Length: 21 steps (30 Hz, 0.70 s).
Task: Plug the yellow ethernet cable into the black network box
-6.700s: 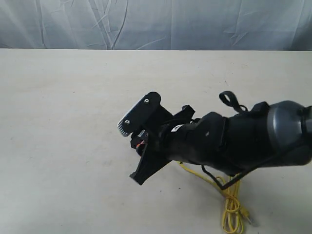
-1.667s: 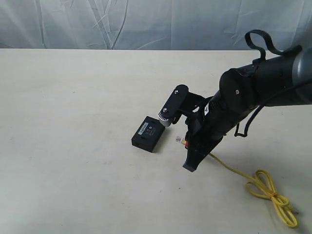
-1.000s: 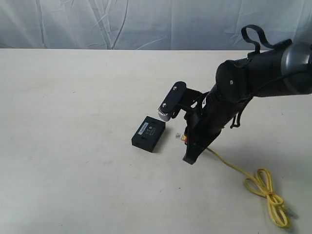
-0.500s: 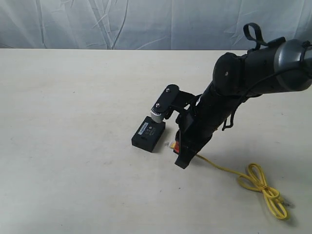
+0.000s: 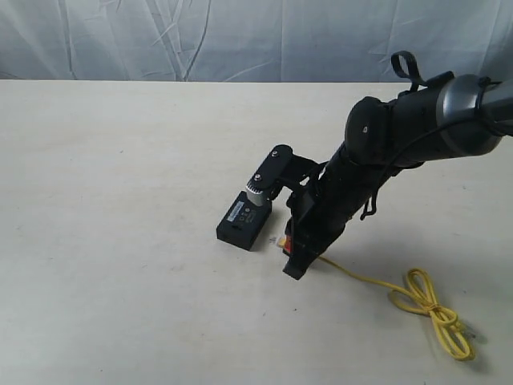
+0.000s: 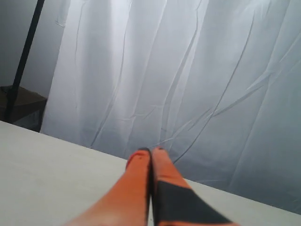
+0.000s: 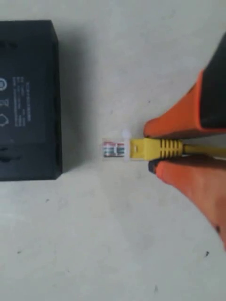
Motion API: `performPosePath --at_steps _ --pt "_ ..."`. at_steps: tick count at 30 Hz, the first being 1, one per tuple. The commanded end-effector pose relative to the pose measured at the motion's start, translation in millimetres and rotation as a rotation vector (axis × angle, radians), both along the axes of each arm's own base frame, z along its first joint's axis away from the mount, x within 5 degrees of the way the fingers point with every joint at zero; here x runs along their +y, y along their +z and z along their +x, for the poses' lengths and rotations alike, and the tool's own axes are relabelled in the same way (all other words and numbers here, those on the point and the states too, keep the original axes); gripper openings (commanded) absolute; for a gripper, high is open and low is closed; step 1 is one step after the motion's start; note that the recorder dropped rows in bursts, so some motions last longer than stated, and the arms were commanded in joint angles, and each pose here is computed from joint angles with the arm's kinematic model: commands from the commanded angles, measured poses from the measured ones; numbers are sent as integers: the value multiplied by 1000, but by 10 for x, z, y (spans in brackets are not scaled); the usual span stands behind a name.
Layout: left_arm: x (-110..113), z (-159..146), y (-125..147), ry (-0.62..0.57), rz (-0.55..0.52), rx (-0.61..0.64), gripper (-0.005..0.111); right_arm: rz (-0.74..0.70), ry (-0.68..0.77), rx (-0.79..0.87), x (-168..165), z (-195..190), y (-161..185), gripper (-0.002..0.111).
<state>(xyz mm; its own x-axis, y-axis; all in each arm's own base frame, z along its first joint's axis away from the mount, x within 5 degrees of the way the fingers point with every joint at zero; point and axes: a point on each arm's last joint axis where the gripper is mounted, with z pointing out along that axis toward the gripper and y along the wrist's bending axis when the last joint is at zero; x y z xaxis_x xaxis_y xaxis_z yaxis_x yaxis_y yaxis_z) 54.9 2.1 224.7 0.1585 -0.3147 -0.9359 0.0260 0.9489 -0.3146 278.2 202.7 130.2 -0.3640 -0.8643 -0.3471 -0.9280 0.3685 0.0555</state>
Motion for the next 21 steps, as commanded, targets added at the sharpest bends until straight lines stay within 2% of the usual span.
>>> performPosePath --at_steps 1,6,11,13,17,21 --pt "-23 88 306 -31 -13 62 0 5 -3 -23 -6 37 19 -1" --pt "-64 531 502 -74 39 364 0 -2 6 -27 -12 38 17 -1" --pt "-121 1080 429 -152 75 698 0 14 -14 -19 1 38 21 -1" --pt "-180 1266 396 -217 91 786 0 27 -31 -11 11 36 25 -1" --pt "-352 1610 284 -350 120 890 0 42 -50 -1 22 34 29 -1" --pt "-505 1915 177 -395 149 937 0 49 -60 -9 26 44 32 -1"
